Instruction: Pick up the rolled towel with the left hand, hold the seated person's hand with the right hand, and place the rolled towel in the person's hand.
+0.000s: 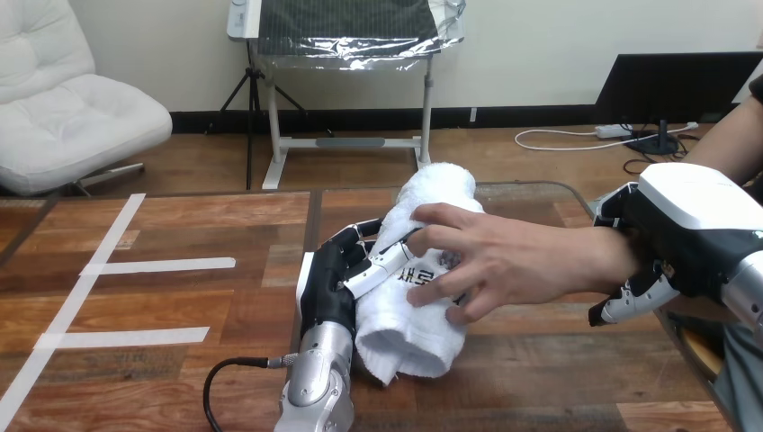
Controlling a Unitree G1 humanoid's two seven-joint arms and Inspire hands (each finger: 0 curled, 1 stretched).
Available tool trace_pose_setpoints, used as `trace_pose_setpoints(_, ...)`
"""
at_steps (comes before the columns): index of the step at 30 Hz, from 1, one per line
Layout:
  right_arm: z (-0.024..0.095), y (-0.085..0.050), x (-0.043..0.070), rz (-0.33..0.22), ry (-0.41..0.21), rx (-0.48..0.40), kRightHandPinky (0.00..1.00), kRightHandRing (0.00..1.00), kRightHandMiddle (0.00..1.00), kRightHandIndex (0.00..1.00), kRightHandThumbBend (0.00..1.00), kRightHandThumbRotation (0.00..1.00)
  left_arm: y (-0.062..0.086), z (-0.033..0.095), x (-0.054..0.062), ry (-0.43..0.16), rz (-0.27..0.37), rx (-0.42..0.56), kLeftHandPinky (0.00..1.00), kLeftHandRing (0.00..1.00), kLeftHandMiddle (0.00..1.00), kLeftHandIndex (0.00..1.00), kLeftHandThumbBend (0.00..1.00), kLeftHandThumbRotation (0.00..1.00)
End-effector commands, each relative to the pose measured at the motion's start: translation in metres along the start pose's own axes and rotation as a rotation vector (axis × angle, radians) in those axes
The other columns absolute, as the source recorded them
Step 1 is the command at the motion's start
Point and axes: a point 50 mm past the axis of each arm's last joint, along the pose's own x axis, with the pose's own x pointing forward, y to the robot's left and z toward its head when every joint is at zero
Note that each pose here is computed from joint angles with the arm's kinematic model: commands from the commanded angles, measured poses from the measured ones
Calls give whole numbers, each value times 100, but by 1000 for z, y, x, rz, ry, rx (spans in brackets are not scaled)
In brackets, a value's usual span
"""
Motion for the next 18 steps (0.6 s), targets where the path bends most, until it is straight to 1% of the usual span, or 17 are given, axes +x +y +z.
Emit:
trace_pose_setpoints(1,15,-28,-5,-155,-69,29,34,39,46,47,86,0,-94,40,6,-142,-226,-87,23,32,43,51,61,0)
trace_pose_setpoints(3,15,-28,-5,-155,-69,27,33,39,46,48,86,0,-95,40,6,-138,-227,-90,23,32,43,51,61,0)
trace_pose_setpoints(12,15,-28,-5,-150,-61,33,31,38,46,48,85,0,-109,39,1,-120,-269,-179,23,32,43,50,62,0)
trace_pose_setpoints(18,15,-28,-5,-152,-58,32,32,38,46,48,86,0,-117,39,-3,-134,-291,-171,22,32,42,49,63,0)
